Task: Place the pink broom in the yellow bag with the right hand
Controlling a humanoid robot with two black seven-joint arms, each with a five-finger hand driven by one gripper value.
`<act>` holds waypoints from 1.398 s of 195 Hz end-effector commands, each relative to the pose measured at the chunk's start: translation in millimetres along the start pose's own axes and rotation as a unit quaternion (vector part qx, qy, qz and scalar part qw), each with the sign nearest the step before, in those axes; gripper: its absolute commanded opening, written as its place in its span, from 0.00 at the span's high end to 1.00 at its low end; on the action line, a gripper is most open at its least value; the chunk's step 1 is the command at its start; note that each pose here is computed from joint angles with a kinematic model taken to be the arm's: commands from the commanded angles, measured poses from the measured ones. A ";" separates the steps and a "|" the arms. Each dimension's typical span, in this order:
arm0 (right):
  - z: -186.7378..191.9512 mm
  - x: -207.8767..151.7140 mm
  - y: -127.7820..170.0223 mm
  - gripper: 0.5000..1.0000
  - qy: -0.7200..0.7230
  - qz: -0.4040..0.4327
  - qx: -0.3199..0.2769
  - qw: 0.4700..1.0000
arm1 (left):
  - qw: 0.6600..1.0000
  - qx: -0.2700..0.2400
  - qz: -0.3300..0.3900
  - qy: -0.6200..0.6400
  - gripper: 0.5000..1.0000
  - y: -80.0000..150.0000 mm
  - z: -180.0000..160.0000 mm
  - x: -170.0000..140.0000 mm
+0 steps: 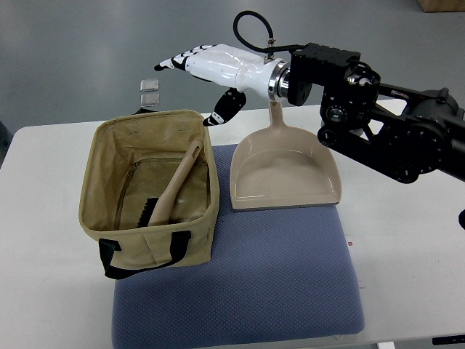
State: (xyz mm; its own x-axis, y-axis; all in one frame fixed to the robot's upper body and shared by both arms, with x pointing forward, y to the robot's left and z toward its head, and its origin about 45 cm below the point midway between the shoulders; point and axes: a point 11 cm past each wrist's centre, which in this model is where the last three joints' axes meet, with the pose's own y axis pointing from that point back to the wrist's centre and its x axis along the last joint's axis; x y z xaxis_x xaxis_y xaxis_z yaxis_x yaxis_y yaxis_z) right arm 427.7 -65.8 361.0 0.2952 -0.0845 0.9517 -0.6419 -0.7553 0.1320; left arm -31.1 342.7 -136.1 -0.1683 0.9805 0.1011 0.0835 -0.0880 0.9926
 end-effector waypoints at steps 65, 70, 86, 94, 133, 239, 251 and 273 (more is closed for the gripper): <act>104.6 -4.6 55.7 0.18 -0.315 0.124 -0.127 0.932 | 1.000 0.000 0.000 0.000 0.00 0.0 0.0 0.0; 116.9 -6.0 63.8 0.18 -0.333 0.133 -0.139 0.923 | 1.000 0.000 0.000 0.000 0.00 0.0 0.0 0.0; 142.0 -11.2 77.9 0.18 -0.379 0.153 -0.164 0.898 | 1.000 0.000 0.000 0.000 0.00 0.0 0.0 0.0; 154.1 -12.5 84.4 0.18 -0.404 0.165 -0.174 0.883 | 1.000 0.000 0.000 0.000 0.00 0.0 0.0 0.0; 196.2 -22.1 118.2 0.17 -0.506 0.216 -0.199 0.811 | 1.000 0.000 0.000 0.000 0.00 0.0 0.0 0.0; 234.9 -82.3 170.2 0.14 -0.645 0.261 -0.222 0.683 | 1.000 0.000 0.000 0.000 0.00 0.0 0.0 0.0; 235.2 -90.4 173.0 0.14 -0.658 0.261 -0.221 0.671 | 1.000 0.000 0.000 0.000 0.00 0.0 0.0 0.0; 236.1 -103.9 179.2 0.14 -0.686 0.267 -0.218 0.641 | 1.000 0.000 0.000 0.000 0.00 0.0 0.0 0.0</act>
State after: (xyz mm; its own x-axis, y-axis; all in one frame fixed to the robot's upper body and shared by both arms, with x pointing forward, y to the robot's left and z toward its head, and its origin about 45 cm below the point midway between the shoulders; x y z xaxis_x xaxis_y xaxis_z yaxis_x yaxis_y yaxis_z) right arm 455.7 -342.0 231.1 0.1265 -0.9816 -0.1432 -0.9618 -0.1567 0.2244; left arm -31.1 342.7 -136.1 -0.1683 0.9805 0.1011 0.0835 -0.0880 0.9926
